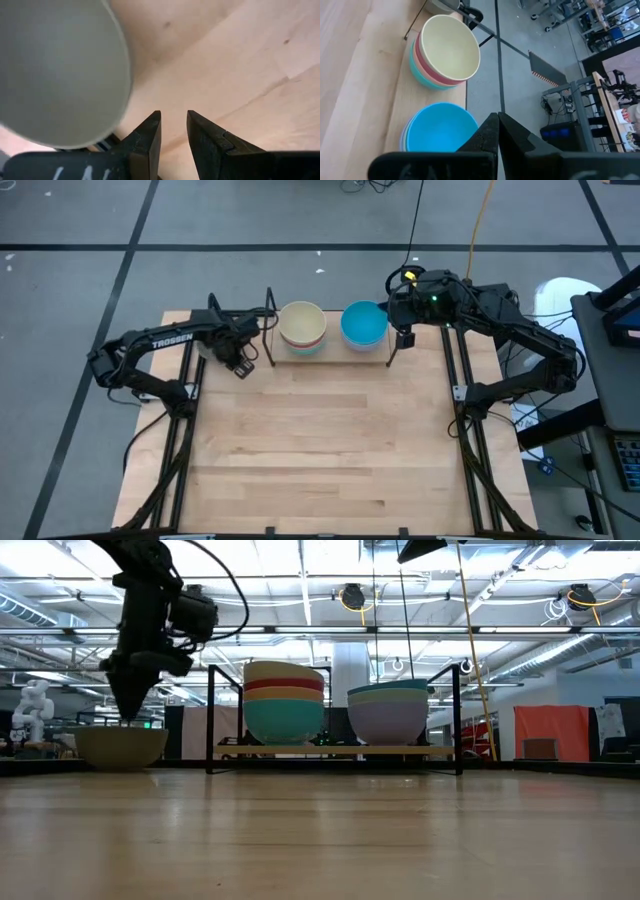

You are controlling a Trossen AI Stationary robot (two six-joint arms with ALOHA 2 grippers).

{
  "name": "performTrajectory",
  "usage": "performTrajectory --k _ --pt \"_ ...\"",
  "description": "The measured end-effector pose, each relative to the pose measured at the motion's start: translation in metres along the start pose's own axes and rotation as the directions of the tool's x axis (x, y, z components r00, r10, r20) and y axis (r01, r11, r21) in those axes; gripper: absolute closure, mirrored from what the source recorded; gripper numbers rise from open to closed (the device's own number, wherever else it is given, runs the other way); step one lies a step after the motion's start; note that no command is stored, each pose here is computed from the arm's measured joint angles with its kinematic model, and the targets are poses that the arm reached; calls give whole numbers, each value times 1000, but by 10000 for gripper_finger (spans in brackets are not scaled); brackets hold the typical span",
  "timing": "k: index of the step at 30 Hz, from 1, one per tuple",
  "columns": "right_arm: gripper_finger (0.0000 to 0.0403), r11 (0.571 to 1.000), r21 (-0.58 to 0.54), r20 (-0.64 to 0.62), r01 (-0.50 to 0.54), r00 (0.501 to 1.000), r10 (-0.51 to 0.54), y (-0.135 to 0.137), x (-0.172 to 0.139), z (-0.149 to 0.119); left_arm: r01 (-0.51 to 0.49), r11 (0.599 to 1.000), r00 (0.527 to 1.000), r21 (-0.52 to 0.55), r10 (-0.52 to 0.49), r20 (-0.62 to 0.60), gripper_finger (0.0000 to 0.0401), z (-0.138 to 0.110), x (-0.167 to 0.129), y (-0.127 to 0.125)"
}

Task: Place and stack bowls onto a shelf
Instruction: Stack the gray bowl on top of the blue bowl on the shelf

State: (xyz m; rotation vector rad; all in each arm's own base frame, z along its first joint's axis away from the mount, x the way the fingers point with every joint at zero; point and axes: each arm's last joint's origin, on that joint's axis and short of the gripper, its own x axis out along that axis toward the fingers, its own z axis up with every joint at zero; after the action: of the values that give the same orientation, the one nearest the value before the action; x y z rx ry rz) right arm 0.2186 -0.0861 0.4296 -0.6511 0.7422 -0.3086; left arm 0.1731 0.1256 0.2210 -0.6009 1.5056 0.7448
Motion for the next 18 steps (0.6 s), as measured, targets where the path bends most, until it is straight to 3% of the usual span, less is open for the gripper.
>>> performTrajectory --k 5,10,18 --pt "403 1000 0 1 1 1000 -1 0 0 0 -79 995 996 55 76 43 302 3 -5 -1" --pt "403 1000 1 0 1 1000 -1 0 0 0 -85 996 996 3 85 26 302 1 -1 1" --pt "403 1000 -15 0 1 1000 -1 0 0 0 -113 994 993 9 113 27 302 0 1 2"
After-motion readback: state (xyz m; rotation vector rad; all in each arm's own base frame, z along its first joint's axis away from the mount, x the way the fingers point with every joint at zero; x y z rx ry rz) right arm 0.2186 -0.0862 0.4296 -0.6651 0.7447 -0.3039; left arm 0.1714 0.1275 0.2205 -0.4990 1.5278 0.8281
